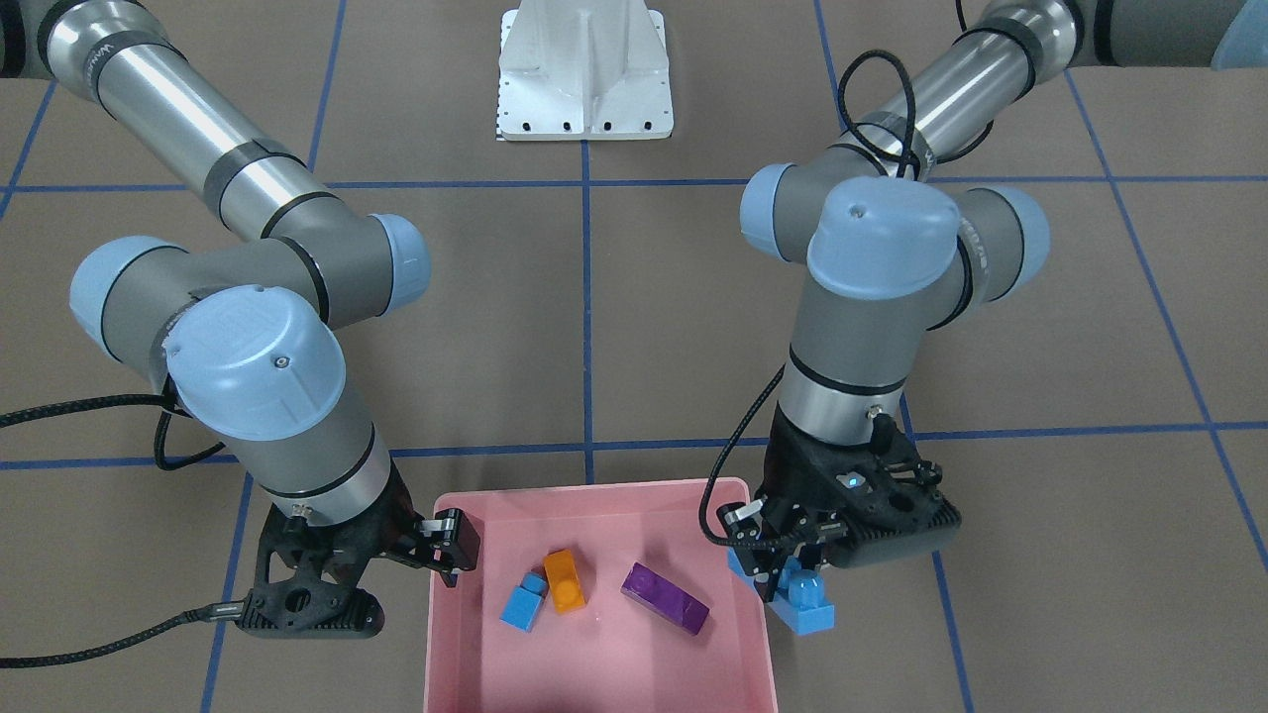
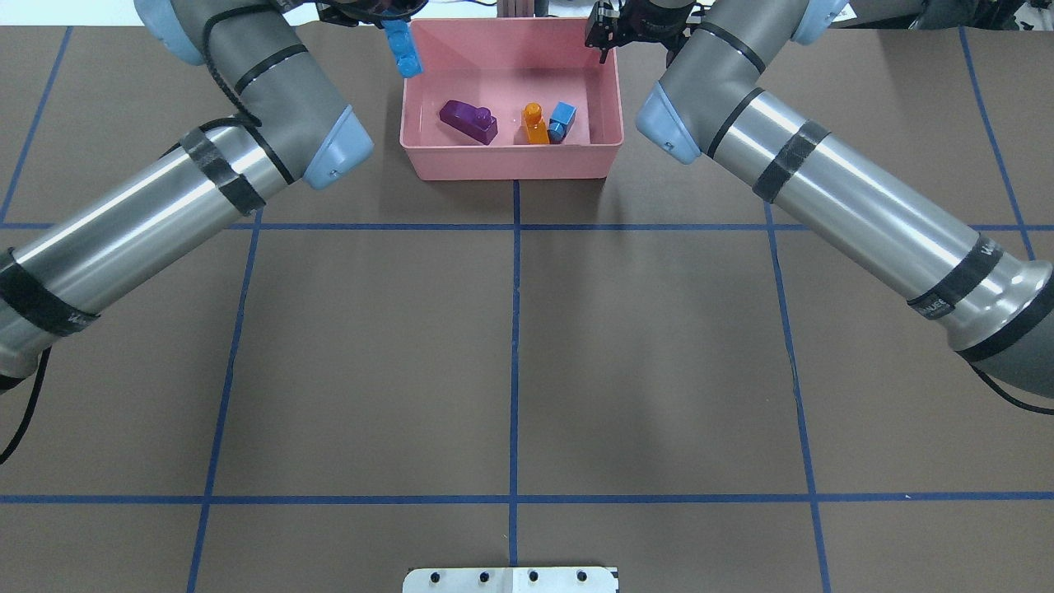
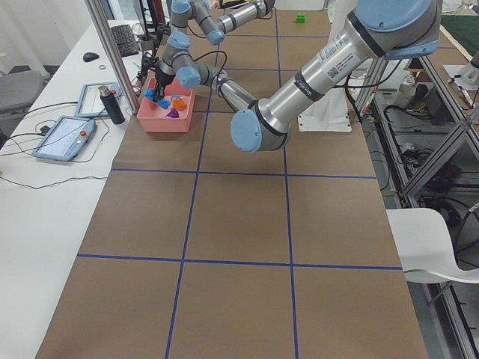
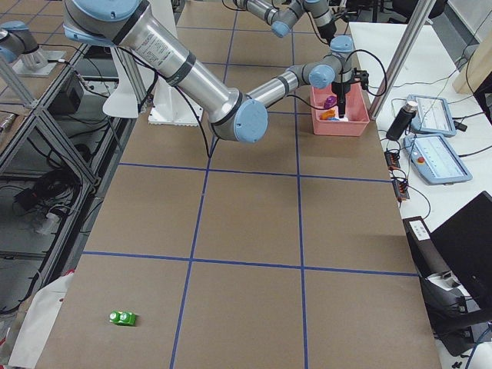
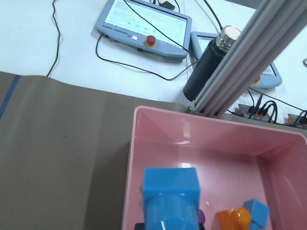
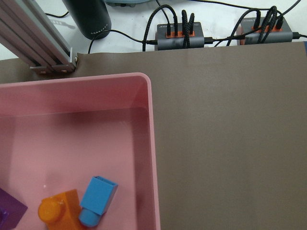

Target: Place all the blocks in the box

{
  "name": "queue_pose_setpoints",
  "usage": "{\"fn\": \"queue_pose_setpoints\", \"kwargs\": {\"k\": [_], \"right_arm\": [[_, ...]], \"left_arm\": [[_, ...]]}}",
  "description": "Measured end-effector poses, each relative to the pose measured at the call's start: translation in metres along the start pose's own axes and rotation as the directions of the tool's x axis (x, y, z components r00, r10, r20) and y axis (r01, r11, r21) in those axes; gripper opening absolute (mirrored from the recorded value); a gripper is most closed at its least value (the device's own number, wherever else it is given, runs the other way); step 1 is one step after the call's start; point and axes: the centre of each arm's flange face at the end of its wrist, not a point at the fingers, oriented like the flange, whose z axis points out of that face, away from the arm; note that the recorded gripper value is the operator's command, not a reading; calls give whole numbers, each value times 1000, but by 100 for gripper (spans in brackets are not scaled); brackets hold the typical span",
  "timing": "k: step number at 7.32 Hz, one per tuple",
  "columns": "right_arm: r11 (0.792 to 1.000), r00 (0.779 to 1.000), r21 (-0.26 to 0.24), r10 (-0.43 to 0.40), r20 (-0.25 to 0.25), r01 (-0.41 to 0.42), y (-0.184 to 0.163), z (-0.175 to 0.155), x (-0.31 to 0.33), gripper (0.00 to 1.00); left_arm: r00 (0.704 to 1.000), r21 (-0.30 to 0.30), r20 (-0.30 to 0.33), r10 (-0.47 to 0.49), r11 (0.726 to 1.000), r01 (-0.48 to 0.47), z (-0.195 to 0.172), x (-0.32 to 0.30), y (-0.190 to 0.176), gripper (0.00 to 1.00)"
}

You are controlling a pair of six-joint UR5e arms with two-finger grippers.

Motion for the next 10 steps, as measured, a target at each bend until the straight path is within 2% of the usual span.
{"fn": "queue_pose_setpoints", "kwargs": {"k": [2, 4, 6, 7, 8, 10], "right_arm": [[1000, 1000, 4, 1, 19, -1, -1, -14, 24, 100], [1000, 999, -13, 7, 47, -6, -8, -30, 59, 100], [1000, 999, -22, 11, 47, -10, -4, -40, 102, 100], [999, 1000, -43, 0, 23, 1, 6, -51, 133, 100], [996, 999, -78, -42, -17, 40, 31, -67, 170, 100], [981, 986, -139, -149, -76, 137, 95, -104, 258, 100]], "left_arm": [[1000, -43, 18, 25, 999, -24, 15, 9, -3, 100], [998, -78, -15, 64, 995, -64, 10, 22, 4, 100], [995, -112, -50, 92, 989, -97, 3, 30, 13, 100], [986, -169, -93, 140, 973, -154, -2, 23, 16, 100], [969, -229, -142, 204, 945, -233, -4, -8, 18, 100], [922, -289, -215, 323, 880, -376, -7, -121, 19, 100]]}}
